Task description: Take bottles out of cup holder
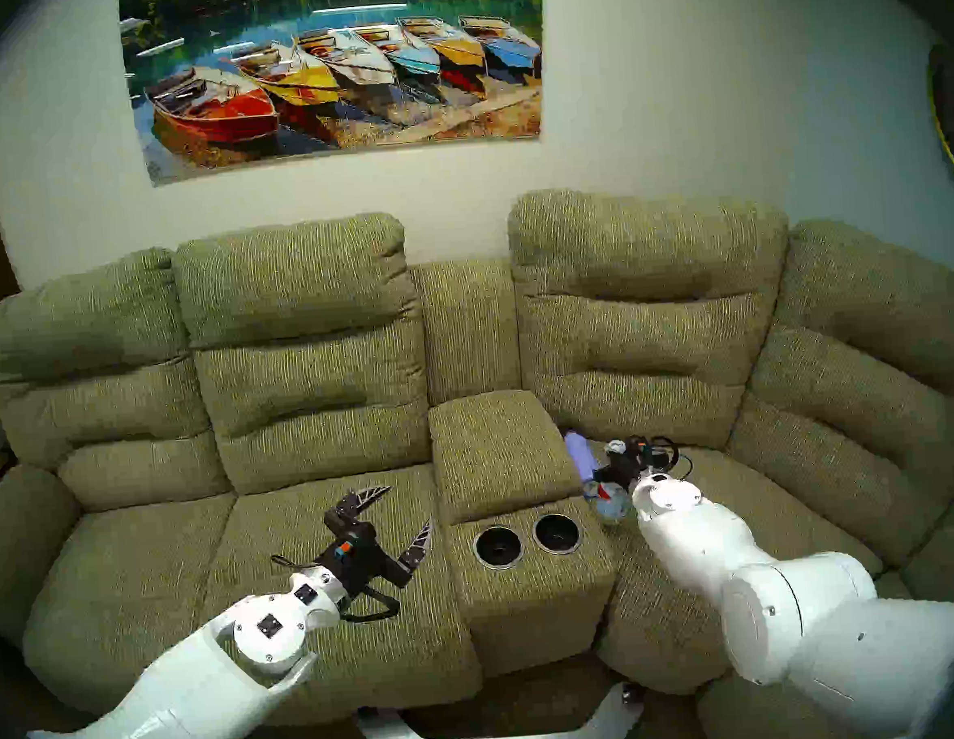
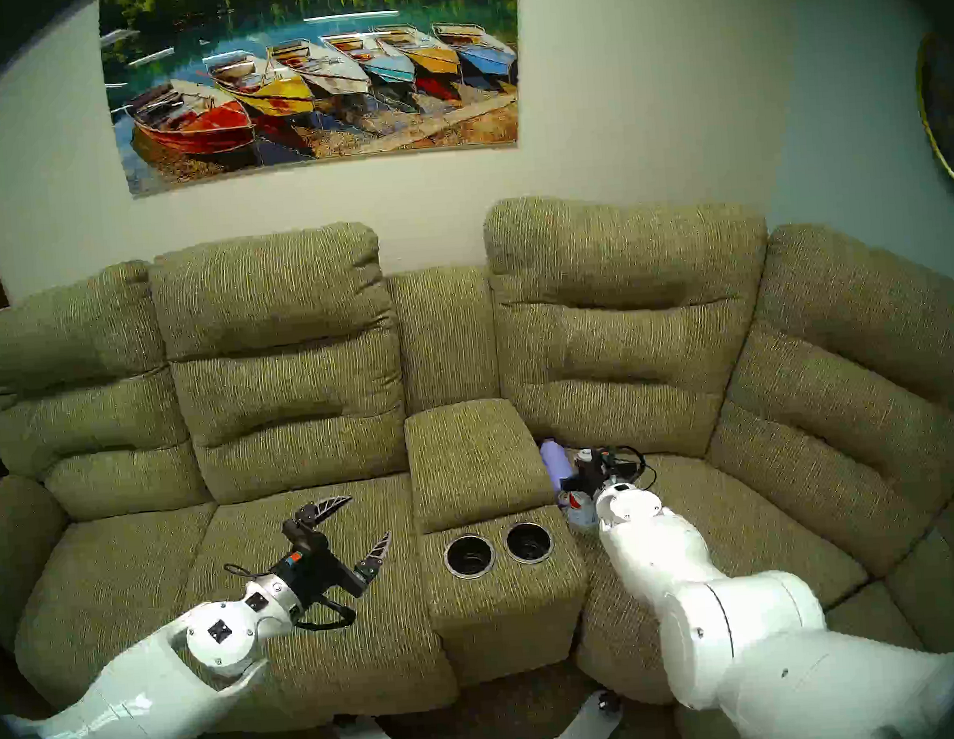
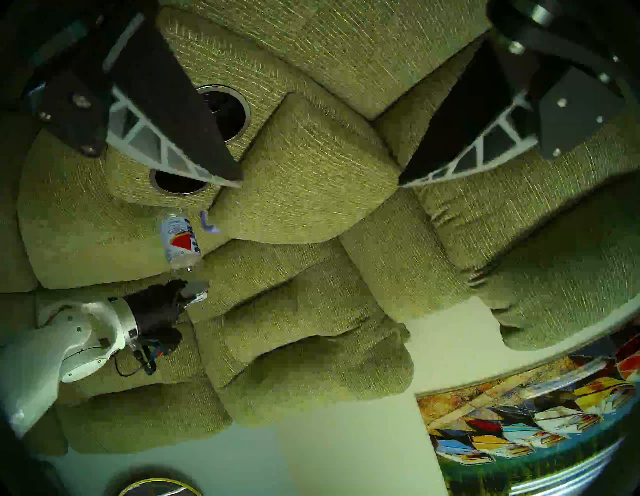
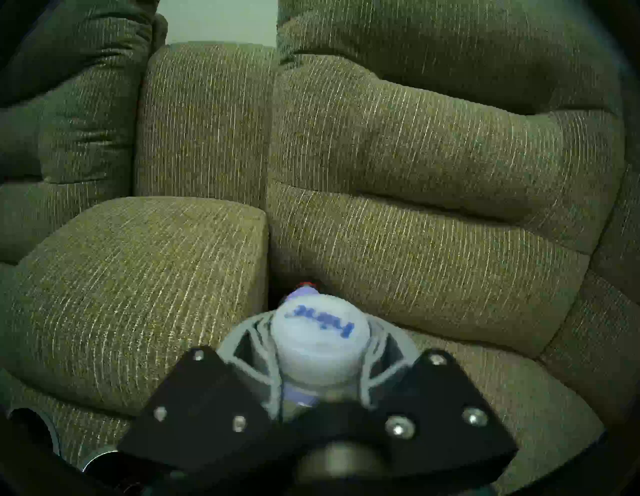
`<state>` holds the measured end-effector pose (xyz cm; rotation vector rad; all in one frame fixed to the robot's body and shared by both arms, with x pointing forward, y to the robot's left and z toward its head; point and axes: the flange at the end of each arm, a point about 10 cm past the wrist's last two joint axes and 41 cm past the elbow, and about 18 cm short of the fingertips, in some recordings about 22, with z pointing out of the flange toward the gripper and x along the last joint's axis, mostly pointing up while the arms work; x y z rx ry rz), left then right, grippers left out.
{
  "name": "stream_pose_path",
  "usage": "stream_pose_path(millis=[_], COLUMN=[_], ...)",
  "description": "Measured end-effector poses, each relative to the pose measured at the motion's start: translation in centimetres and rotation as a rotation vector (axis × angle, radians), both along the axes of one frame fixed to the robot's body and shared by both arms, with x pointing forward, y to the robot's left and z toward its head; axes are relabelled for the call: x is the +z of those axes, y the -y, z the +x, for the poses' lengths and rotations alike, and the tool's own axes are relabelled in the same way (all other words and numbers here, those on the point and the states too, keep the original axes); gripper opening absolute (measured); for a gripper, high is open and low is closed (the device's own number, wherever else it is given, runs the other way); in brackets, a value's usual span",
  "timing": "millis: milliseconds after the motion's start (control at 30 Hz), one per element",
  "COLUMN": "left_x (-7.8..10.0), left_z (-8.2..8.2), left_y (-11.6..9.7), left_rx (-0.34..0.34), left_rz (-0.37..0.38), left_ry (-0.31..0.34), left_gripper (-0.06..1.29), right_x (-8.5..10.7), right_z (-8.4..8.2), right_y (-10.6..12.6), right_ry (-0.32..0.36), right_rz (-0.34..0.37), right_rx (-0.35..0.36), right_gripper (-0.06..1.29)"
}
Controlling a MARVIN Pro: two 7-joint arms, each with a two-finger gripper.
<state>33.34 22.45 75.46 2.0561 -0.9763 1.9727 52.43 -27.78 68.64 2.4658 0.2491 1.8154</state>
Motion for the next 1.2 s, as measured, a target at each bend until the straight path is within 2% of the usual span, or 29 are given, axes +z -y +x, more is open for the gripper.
stream_pose_path(millis=[233,867,1033,1100,1133,1167,1200], left_x=[0.0,0.0,0.0,0.0,0.0,0.0,0.0], left_z=[0.0,0.0,0.0,0.0,0.0,0.0,0.0], left_y=[0.0,0.0,0.0,0.0,0.0,0.0,0.0], left_rx=[0.000,0.000,0.000,0.000,0.000,0.000,0.000], left_rz=[0.000,0.000,0.000,0.000,0.000,0.000,0.000], left_ry=[0.000,0.000,0.000,-0.001,-0.001,-0.001,-0.001], left_gripper=[1.25,1.25,1.25,1.25,1.25,1.25,1.25], right_x=[0.0,0.6,0.8,0.9,1.0,1.0,1.1], right_z=[0.3,1.0,1.2,1.3,1.3,1.3,1.4], right_y=[0.0,-0.1,-0.2,-0.2,-0.2,-0.3,-0.3], right_ry=[-0.018,-0.018,-0.017,-0.015,-0.013,-0.012,-0.010], right_rz=[-0.006,-0.009,-0.006,-0.005,-0.004,-0.004,-0.003], right_rx=[-0.002,-0.008,-0.008,-0.008,-0.008,-0.007,-0.007], right_gripper=[0.27,0.30,0.61,0.87,1.05,1.17,1.21])
